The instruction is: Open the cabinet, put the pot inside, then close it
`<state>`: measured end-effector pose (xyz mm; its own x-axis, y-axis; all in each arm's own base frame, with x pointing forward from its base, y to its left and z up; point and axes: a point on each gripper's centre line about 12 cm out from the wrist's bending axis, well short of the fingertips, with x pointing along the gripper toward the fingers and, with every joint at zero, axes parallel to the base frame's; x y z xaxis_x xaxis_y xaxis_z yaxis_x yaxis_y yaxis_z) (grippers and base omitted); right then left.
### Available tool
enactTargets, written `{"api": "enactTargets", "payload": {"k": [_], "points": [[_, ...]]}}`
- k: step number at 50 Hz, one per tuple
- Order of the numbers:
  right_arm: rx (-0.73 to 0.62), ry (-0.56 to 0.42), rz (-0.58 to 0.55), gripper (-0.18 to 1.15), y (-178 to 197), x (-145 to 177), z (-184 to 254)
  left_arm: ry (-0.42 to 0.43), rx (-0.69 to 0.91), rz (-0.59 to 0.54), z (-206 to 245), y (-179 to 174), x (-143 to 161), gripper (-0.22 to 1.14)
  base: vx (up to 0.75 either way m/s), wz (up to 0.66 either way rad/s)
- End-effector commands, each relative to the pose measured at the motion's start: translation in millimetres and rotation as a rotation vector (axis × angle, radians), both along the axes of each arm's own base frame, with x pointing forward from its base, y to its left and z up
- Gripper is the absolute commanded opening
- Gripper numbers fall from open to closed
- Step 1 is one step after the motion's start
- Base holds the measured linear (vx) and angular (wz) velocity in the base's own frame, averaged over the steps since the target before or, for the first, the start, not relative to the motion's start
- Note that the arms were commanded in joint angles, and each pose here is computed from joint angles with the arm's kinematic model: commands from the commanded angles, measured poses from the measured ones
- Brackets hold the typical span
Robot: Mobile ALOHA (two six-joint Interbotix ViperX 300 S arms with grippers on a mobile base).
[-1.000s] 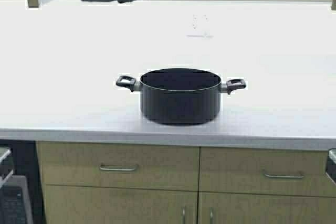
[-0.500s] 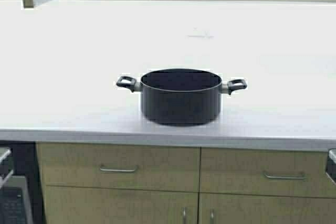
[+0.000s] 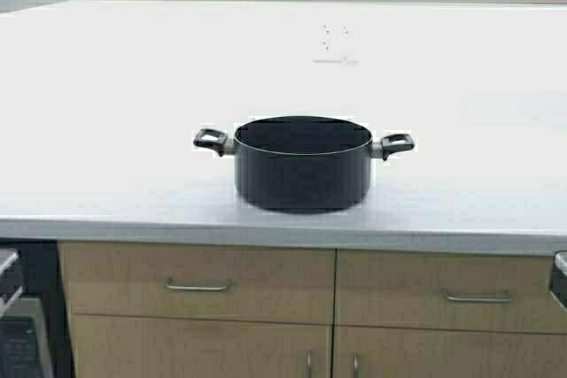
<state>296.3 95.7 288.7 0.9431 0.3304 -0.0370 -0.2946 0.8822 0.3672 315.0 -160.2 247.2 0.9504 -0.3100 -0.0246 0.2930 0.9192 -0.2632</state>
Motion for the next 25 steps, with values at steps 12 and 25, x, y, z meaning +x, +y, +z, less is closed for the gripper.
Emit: {"api": "enactTargets", "payload": {"k": [12,25], "points": [[0.470,0.131,0.042,1.03,6.3,-9.6,-128.0,0.023,-0.586,-0.088,-92.8,2.0,-16.7,1.02,0.00,0.00],[0.628,0.192,0.053,1.03,6.2,-12.1,-198.0,0.131,-0.900,-0.106,-180.4,1.9,-14.7,1.02,0.00,0.00]]}}
